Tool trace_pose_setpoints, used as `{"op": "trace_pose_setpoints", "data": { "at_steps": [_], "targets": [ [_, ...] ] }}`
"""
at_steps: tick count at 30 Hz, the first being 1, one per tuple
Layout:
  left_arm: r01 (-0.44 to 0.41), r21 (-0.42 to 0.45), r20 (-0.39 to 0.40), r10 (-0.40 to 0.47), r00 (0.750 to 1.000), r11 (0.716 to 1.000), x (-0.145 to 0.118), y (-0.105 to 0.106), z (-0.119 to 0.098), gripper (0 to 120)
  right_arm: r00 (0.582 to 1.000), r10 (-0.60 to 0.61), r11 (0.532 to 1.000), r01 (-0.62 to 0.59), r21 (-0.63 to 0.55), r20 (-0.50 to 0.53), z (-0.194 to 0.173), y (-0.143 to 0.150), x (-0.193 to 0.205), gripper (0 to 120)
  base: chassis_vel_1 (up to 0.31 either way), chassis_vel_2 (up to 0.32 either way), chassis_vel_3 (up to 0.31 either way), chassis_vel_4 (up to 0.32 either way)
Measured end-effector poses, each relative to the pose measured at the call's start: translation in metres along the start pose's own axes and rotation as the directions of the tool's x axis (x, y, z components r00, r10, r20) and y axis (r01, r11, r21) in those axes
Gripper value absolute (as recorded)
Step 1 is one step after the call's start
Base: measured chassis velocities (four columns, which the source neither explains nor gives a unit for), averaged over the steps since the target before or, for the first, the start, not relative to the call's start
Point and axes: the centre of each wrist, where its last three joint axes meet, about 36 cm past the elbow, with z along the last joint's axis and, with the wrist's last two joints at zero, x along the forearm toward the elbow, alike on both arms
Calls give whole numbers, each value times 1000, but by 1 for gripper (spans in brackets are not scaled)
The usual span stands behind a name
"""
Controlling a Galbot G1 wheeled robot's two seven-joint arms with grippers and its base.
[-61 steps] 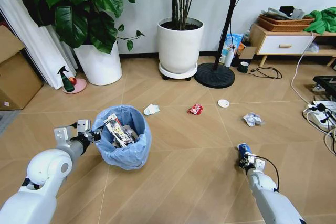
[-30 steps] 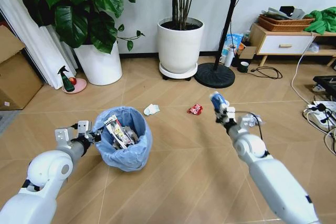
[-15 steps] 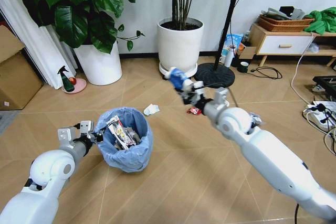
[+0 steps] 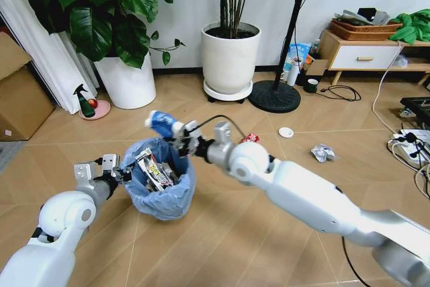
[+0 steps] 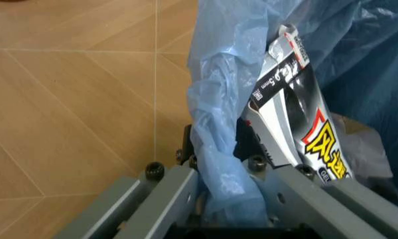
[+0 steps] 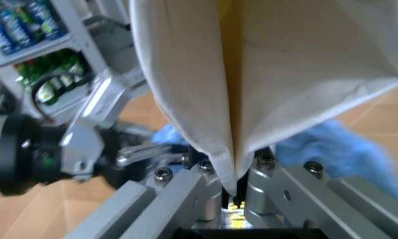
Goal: Pick up the trash bin and place the garbage on the floor into it.
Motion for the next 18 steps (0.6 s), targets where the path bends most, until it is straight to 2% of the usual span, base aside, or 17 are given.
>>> {"op": "trace_pose_setpoints", "data": {
  "at_steps": [5,7,8,12,14,16,17,18],
  "targets": [
    [1,3,2,-1,1000,1000,-1,1,-1,0,999,-5,1000,5,-3,-44,8,5,-12,0,0,0,0,0],
    [1,4,2,-2,1000,1000,-1,2,-1,0,998,4,1000,-4,-7,-56,14,2,-11,8,0,0,0,0],
    [1,4,2,-2,1000,1000,-1,2,-1,0,998,4,1000,-4,-7,-56,14,2,-11,8,0,0,0,0],
    [0,6,5,0,1000,1000,-2,3,-3,0,998,11,1000,-12,-9,-67,20,1,-9,26,0,0,0,0],
    [0,6,6,0,1000,1000,-2,3,-3,0,998,12,1000,-13,-9,-68,20,1,-9,27,0,0,0,0],
    [-1,7,9,1,1000,1000,-2,3,-4,0,997,15,1000,-16,-8,-70,21,0,-11,39,0,0,0,0],
    [-1,7,9,1,1000,1000,-2,3,-4,0,997,15,1000,-16,-8,-70,21,0,-11,39,0,0,0,0],
    [-2,8,9,2,1000,1000,-2,3,-4,0,997,19,1000,-19,-5,-70,22,-1,-13,46,0,0,0,0]
  ]
}}
